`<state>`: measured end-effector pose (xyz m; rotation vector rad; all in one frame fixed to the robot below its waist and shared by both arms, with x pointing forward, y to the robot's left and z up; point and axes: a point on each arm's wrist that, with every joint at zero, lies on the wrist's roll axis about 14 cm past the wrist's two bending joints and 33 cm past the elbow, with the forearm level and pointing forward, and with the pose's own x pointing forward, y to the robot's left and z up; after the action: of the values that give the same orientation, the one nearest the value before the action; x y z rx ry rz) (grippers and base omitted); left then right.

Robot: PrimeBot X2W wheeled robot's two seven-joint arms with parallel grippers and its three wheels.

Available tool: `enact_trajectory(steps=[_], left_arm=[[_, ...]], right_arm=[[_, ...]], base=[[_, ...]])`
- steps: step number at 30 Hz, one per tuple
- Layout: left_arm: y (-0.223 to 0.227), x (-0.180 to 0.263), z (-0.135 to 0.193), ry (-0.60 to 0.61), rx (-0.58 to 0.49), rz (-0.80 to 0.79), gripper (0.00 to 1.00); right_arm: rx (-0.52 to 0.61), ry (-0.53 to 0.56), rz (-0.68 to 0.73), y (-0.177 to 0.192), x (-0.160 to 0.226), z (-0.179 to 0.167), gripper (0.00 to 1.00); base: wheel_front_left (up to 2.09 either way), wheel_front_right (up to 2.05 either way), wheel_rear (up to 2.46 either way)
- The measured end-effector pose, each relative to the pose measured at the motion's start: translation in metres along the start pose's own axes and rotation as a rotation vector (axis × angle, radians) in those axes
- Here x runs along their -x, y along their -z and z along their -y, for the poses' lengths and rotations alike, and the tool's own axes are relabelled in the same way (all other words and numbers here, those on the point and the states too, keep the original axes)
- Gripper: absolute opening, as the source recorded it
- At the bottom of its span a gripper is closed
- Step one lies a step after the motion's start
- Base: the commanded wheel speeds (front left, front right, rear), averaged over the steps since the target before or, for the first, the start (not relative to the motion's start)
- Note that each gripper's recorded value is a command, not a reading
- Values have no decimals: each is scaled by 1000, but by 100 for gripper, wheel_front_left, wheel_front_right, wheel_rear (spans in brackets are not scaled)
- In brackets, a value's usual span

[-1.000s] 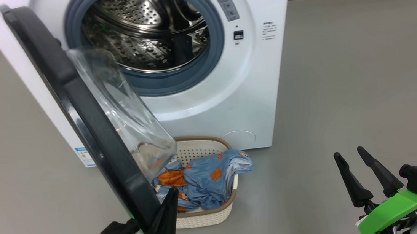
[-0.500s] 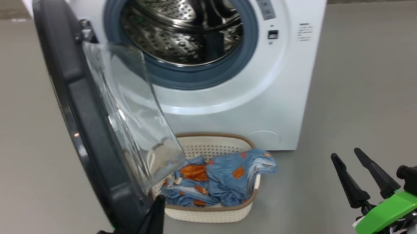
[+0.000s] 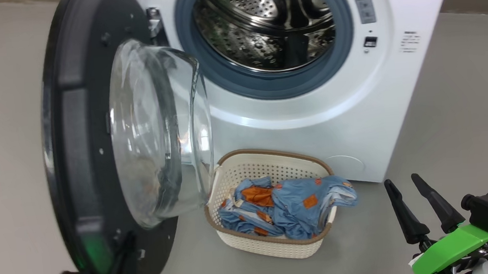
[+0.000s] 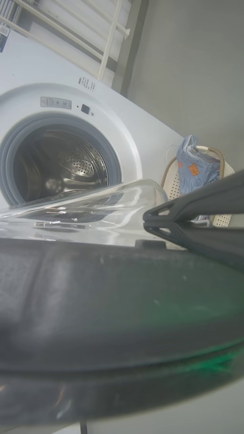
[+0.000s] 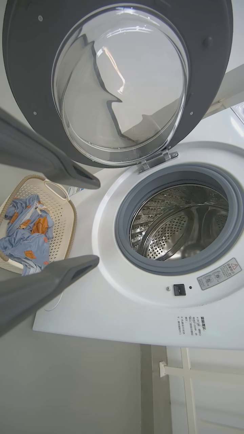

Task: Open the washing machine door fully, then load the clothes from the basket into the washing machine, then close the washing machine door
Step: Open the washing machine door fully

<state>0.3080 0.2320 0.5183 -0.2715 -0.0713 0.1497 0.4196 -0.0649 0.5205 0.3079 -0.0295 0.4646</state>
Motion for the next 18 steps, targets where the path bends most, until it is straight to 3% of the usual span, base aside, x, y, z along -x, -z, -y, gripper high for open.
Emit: enact_trajectory(steps=[18], left_arm=[[-14,-2,-94,-218,-67,-66,0]], right_arm=[[-44,-35,-47,23,-17,-12,100]], base=[[0,0,0]])
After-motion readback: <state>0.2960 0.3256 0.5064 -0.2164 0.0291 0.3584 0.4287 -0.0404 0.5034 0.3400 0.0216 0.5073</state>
